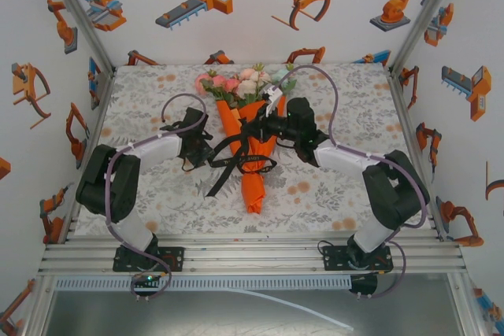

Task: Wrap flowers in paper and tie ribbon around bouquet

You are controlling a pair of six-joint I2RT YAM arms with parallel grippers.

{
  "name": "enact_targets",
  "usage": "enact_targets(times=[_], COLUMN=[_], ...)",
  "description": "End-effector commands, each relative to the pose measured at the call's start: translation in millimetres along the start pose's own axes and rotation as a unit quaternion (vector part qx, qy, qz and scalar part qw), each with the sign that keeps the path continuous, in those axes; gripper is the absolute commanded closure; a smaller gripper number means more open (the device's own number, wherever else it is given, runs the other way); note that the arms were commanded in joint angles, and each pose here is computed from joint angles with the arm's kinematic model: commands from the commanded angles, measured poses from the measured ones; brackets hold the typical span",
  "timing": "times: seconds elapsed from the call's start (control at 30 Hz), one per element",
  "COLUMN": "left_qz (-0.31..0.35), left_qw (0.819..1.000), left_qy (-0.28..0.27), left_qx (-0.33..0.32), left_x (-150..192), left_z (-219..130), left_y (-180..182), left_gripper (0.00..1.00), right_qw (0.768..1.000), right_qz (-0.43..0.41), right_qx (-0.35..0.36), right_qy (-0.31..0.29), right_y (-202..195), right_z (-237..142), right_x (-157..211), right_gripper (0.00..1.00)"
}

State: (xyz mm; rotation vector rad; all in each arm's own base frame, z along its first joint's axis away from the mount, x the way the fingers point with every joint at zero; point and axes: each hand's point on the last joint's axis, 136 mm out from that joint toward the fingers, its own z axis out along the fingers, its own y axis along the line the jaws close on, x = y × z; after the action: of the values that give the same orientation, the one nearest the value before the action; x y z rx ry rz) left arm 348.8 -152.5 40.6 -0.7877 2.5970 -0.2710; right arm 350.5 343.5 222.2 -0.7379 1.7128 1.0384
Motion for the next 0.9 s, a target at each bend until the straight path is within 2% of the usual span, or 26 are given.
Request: enact_targets(times=[0.0, 0.07, 0.13, 0.23, 0.43, 0.53, 0.67, 0.8, 0.87], left_qz=[-0.003, -0.009, -0.016, -0.036, -0.088, -0.109, -0.127, -0.079, -0.054], left_qw=[1.000, 1.000, 1.000, 0.999, 0.987, 0.976, 0.948, 0.934, 0.928], left_qy=[0.014, 0.010, 0.005, 0.005, 0.033, 0.066, 0.107, 0.151, 0.173], left_qx=[0.004, 0.000, 0.006, 0.038, 0.127, 0.179, 0.272, 0.315, 0.325], left_x=[5.4, 5.3, 4.1, 6.1, 31.6, 53.4, 86.9, 130.4, 159.4], left_z=[-0.3, -8.1, -22.4, -51.7, -101.8, -122.0, -150.5, -164.3, -161.1], left_y=[0.8, 6.6, 9.7, 10.1, -6.2, -32.8, -91.3, -151.9, -173.6], left_gripper=[0.78, 0.92, 1.00, 1.00, 1.00, 1.00, 1.00, 0.96, 0.89], right_qw=[1.000, 1.000, 1.000, 0.999, 0.999, 0.999, 0.998, 0.998, 0.998], right_qz=[-0.014, -0.013, -0.007, 0.004, 0.009, 0.012, 0.016, 0.022, 0.025], right_qx=[0.000, 0.005, 0.013, 0.027, 0.044, 0.050, 0.051, 0.050, 0.048], right_qy=[-0.018, -0.019, -0.019, -0.018, -0.014, -0.013, -0.019, -0.017, -0.015], right_y=[-0.2, -1.6, -4.6, -10.3, -19.4, -23.3, -24.3, -24.0, -23.2], right_z=[4.5, 4.2, 4.3, 5.4, 9.2, 11.9, 12.2, 11.0, 10.1], right_x=[-13.9, -14.1, -13.6, -12.3, -6.6, -4.6, -4.5, -0.8, 1.6], right_gripper=[1.00, 1.00, 1.00, 1.00, 1.00, 1.00, 1.00, 1.00, 1.00])
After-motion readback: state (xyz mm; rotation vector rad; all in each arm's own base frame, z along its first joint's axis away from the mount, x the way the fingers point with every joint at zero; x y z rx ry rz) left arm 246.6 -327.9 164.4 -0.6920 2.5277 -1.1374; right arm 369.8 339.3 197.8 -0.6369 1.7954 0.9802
